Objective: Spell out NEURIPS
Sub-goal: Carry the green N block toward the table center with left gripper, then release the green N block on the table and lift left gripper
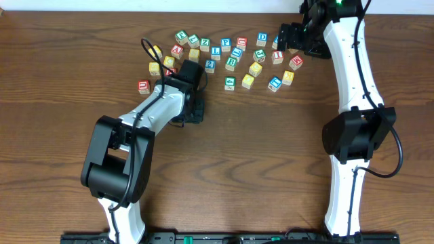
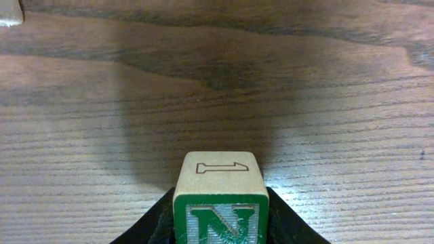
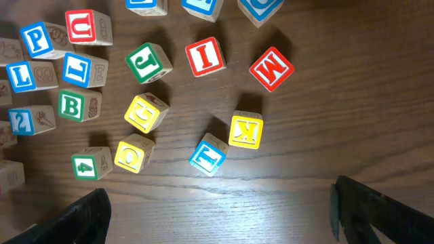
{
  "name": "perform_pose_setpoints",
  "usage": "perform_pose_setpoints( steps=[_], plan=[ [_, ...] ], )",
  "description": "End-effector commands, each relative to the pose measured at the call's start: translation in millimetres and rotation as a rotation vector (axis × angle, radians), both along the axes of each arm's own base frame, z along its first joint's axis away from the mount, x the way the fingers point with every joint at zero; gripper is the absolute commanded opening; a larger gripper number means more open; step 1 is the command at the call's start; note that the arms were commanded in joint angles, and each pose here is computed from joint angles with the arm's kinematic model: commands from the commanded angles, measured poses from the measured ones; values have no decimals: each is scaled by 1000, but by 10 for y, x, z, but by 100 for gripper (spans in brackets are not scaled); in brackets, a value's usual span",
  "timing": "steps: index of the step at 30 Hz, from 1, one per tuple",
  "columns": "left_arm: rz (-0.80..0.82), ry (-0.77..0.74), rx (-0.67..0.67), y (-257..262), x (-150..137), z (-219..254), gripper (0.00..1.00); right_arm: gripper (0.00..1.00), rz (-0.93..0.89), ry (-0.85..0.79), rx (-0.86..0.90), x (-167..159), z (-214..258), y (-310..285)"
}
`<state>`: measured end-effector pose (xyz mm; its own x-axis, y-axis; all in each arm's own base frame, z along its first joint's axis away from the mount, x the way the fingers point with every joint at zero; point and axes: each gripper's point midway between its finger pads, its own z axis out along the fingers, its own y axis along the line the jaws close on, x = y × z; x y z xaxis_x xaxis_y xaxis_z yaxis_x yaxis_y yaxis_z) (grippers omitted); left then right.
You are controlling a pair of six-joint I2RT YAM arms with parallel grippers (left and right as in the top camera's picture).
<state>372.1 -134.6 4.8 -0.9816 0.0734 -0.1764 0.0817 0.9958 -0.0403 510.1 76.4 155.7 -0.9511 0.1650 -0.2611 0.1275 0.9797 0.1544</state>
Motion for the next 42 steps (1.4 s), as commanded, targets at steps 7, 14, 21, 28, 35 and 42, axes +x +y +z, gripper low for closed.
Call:
perform_pose_setpoints(
  steps=[7,14,21,28,35,42],
  plan=[
    [-57,4,14,-3,-28,-43,36,99,5,-31,9,9,127,58],
    [-54,-11,8,-25,28,18,44,99,5,-31,9,9,127,58],
    [-45,-102,-25,-115,277,554,53,99,5,-31,9,9,127,57],
    [-27,-291,-89,-137,497,1340,54,99,5,-31,9,9,127,58],
    [84,-450,-136,199,590,2086,55,99,5,-31,9,9,127,58],
    [221,-463,-112,786,615,2357,57,99,5,-31,9,9,127,58]
  ],
)
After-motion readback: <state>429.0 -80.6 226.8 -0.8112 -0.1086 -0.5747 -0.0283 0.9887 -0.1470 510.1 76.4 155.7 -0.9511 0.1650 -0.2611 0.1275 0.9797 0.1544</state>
